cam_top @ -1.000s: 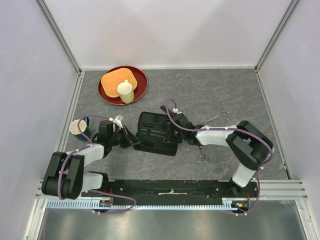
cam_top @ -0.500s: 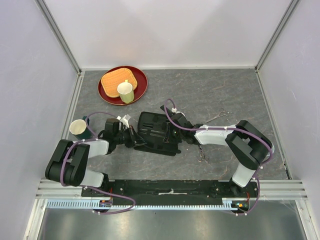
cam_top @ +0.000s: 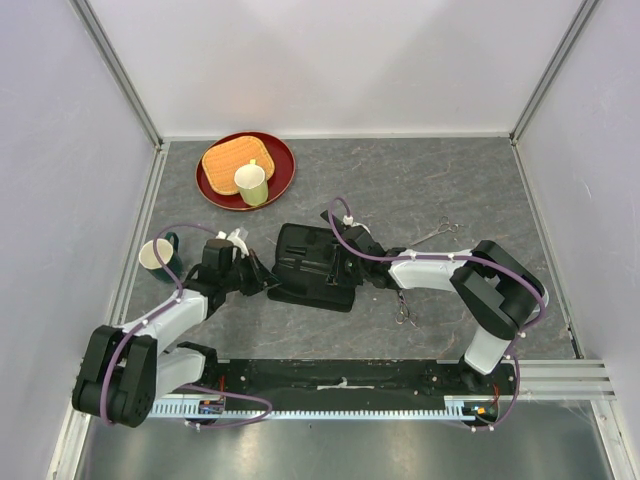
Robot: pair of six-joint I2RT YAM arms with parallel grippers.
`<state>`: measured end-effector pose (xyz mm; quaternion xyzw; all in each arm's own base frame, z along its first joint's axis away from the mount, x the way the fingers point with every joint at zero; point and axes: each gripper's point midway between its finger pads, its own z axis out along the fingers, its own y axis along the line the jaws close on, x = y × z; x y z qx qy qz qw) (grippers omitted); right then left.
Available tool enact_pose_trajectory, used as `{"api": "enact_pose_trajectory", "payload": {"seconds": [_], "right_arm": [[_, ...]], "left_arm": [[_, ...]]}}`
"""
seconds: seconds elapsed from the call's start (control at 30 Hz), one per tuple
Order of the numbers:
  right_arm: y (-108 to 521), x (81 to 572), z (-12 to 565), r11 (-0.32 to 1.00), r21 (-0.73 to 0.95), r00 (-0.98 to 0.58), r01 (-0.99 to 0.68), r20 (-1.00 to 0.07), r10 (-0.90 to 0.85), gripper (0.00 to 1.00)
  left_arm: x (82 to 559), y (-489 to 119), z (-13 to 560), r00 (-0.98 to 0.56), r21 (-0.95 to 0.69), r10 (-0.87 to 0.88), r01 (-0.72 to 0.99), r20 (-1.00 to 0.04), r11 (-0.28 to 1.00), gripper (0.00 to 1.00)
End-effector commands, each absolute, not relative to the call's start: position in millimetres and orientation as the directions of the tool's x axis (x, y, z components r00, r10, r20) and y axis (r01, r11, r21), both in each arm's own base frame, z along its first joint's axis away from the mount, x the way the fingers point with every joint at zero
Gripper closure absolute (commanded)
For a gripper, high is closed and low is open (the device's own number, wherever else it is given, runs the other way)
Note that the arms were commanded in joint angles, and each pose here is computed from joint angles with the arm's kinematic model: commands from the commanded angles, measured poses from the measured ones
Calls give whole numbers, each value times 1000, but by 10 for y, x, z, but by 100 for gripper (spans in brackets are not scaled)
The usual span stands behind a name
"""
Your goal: Sort the hair-cutting tools
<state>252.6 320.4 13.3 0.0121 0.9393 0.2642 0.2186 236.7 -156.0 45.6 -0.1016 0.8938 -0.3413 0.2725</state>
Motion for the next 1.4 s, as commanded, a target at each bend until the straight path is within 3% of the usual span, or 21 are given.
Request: {"api": "enact_pose_trajectory", "payload": {"seconds": [0.0,0.2,0.5,0.6,0.7,0.77,0.8,0.83,1.1,1.37], "right_arm": [[2415,2168,-639,986,169,-950,-8,-309,46,85],[2429,2158,-647,984,177,-951,-9,-307,46,83],[2432,2149,-619,982,188,-950,-9,-308,50,79],[2423,2143,-622,982,187,-950,-7,-307,51,78],[2414,2130,-629,983,186,-952,-4,-303,53,75],[2415,2123,-628,983,186,-952,-6,-303,52,72],[2412,2121,-629,983,184,-952,-6,-302,51,71],[2408,2132,-620,983,184,-951,-5,-306,52,70],[2439,2217,-457,981,190,-937,-30,-346,38,66],[2509,2524,248,976,201,-866,-79,-499,33,65]], "left_arm": [[2500,-1406,463,-788,-590,-362,1,-498,808,94],[2501,-1603,467,-830,-642,-305,81,-467,762,94],[2472,-1706,400,-859,-668,-280,92,-429,739,81],[2490,-1660,408,-852,-651,-292,73,-434,756,65],[2540,-1528,426,-832,-603,-329,8,-446,798,42],[2551,-1418,459,-814,-565,-353,-38,-461,824,35],[2572,-1401,506,-804,-561,-361,-41,-472,827,11],[2599,-1342,526,-788,-542,-373,-60,-489,838,9],[2628,-1129,837,-719,-486,-405,-107,-565,867,5],[2697,-1197,1163,-669,-531,-418,-42,-614,846,0]]}}
